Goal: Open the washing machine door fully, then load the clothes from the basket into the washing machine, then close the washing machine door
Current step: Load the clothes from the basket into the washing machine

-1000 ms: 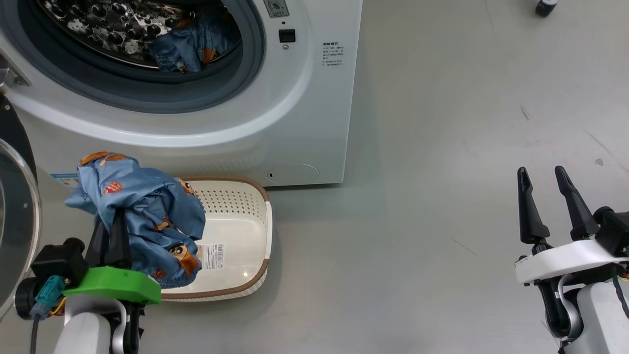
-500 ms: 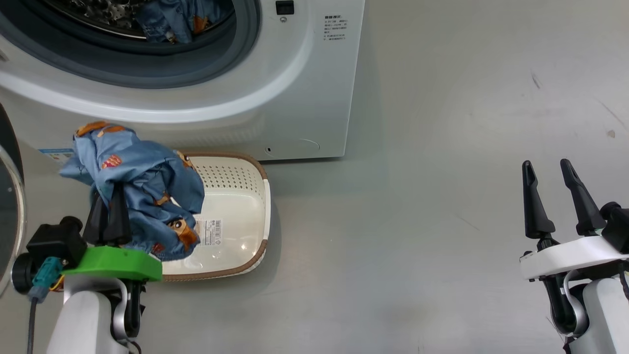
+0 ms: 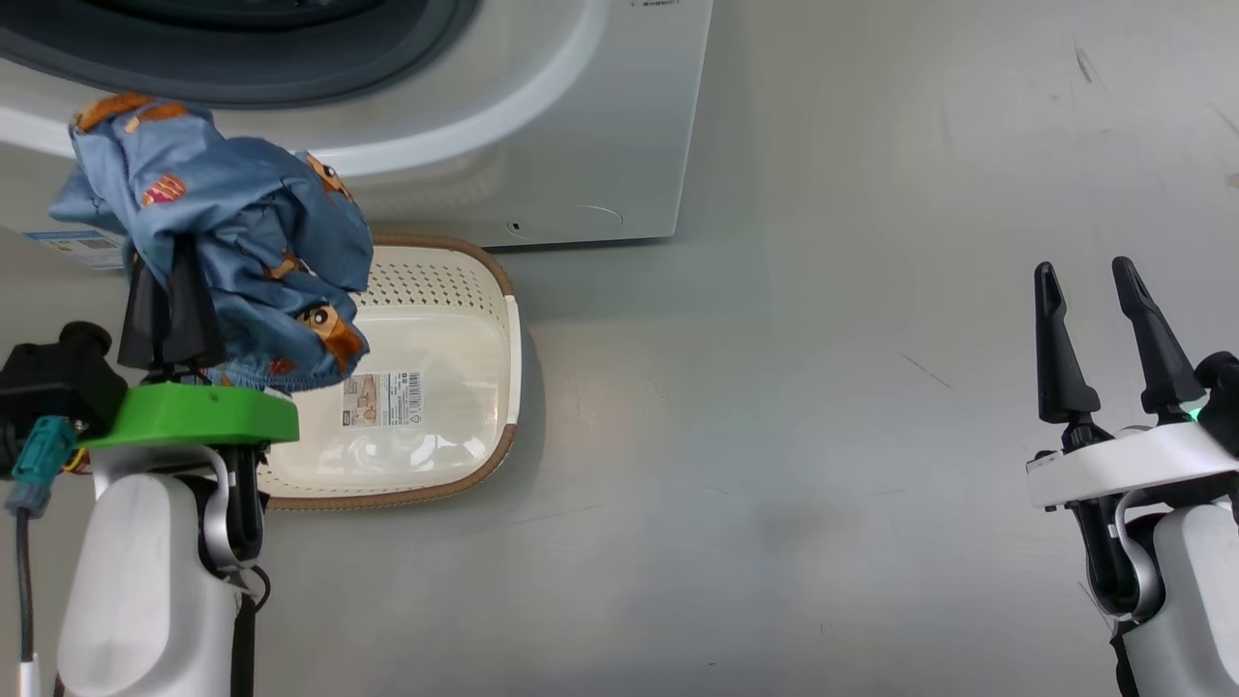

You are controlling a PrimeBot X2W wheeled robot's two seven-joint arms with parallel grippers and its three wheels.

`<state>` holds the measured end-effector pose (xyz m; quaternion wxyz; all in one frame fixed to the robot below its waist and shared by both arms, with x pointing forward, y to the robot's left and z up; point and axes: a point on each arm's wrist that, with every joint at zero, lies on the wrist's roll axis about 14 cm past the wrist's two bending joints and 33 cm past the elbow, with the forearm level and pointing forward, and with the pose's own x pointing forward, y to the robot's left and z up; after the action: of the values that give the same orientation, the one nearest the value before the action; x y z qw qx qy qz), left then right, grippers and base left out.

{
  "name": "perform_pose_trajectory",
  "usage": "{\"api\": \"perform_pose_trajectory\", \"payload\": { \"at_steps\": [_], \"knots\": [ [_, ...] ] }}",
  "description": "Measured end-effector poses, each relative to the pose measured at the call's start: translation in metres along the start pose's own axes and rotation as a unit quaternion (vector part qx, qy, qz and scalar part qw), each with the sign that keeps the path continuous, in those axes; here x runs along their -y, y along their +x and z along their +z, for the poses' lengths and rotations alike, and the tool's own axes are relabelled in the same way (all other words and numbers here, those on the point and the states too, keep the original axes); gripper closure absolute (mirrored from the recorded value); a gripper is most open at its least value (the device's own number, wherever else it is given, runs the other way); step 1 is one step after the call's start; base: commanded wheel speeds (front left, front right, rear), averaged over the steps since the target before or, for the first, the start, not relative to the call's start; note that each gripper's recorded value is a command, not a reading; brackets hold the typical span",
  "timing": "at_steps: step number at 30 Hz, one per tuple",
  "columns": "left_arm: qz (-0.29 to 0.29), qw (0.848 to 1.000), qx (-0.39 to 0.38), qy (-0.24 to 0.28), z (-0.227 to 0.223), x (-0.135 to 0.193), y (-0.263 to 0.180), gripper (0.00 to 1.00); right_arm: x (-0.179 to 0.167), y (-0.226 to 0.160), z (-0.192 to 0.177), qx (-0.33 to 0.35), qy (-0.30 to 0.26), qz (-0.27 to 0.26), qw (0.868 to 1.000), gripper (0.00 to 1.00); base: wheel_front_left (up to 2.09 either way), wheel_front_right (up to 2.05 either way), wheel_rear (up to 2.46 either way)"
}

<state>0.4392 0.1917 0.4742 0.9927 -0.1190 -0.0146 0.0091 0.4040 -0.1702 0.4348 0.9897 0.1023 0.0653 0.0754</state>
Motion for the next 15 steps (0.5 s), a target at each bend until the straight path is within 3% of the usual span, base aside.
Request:
{"api": "perform_pose_trajectory", "payload": {
  "at_steps": [15],
  "knots": [
    [-0.047, 0.997, 0.043, 0.044, 0.02, 0.02, 0.065, 1.0, 0.014, 0.003, -0.002, -0.002, 0.005, -0.022, 1.0, 0.0, 0.0, 0.0, 0.0]
  ]
}}
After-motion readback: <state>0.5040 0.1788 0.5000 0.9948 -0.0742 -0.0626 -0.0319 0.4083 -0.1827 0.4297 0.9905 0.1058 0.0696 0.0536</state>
